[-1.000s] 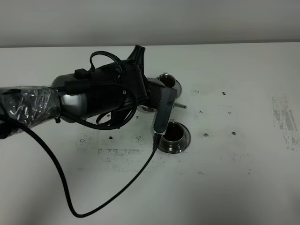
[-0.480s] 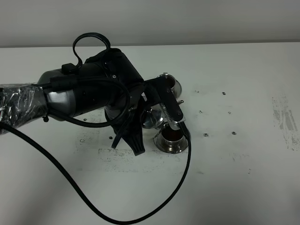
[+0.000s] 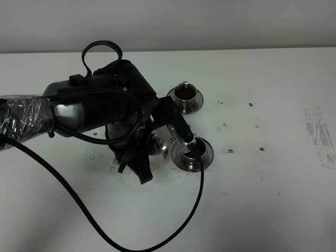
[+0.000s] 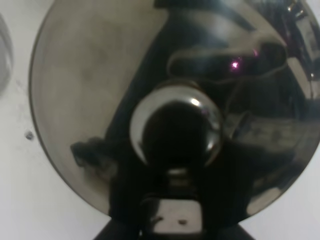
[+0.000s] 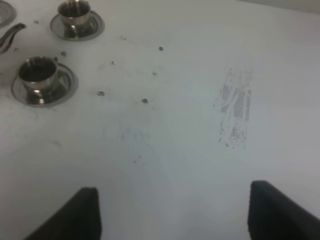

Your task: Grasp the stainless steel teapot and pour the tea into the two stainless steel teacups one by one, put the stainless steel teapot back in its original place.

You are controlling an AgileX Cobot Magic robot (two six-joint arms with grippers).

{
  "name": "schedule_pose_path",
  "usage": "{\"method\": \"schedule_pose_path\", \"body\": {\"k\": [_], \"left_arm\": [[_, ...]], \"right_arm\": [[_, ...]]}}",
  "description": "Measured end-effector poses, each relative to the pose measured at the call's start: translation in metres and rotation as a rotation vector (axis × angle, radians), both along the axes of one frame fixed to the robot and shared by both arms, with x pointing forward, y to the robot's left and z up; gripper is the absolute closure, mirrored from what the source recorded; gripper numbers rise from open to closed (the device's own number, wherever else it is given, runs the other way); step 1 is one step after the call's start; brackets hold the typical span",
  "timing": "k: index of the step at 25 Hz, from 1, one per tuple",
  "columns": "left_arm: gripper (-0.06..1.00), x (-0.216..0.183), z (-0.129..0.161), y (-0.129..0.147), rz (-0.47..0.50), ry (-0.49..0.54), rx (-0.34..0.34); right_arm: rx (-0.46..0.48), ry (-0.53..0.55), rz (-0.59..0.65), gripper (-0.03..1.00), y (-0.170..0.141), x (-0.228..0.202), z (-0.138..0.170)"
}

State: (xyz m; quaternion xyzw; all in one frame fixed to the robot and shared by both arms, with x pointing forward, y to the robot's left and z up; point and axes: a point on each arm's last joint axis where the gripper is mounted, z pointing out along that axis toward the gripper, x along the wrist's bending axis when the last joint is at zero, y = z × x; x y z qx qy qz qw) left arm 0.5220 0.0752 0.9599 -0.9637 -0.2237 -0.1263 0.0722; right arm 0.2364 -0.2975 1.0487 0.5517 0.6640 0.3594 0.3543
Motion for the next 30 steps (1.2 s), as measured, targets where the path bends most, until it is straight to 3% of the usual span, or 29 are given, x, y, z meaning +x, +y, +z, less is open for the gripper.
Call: {"method": "schedule_pose_path", "body": {"k": [5, 23, 30], "left_arm": [[0.77, 0.000, -0.013, 0.012, 0.034, 0.027, 0.019], [0.77, 0.002, -0.008, 0.009, 0.037, -0.013, -0.052], [0.77, 0.016, 0.012, 0.035, 0.164, -0.067, -0.097]], "right_arm": [[0.000, 0.000, 0.000, 0.38, 0.000, 0.000, 0.000], [0.000, 0.000, 0.000, 0.38, 0.000, 0.000, 0.000], [0.000, 0.000, 0.000, 0.38, 0.000, 0.000, 0.000]]}}
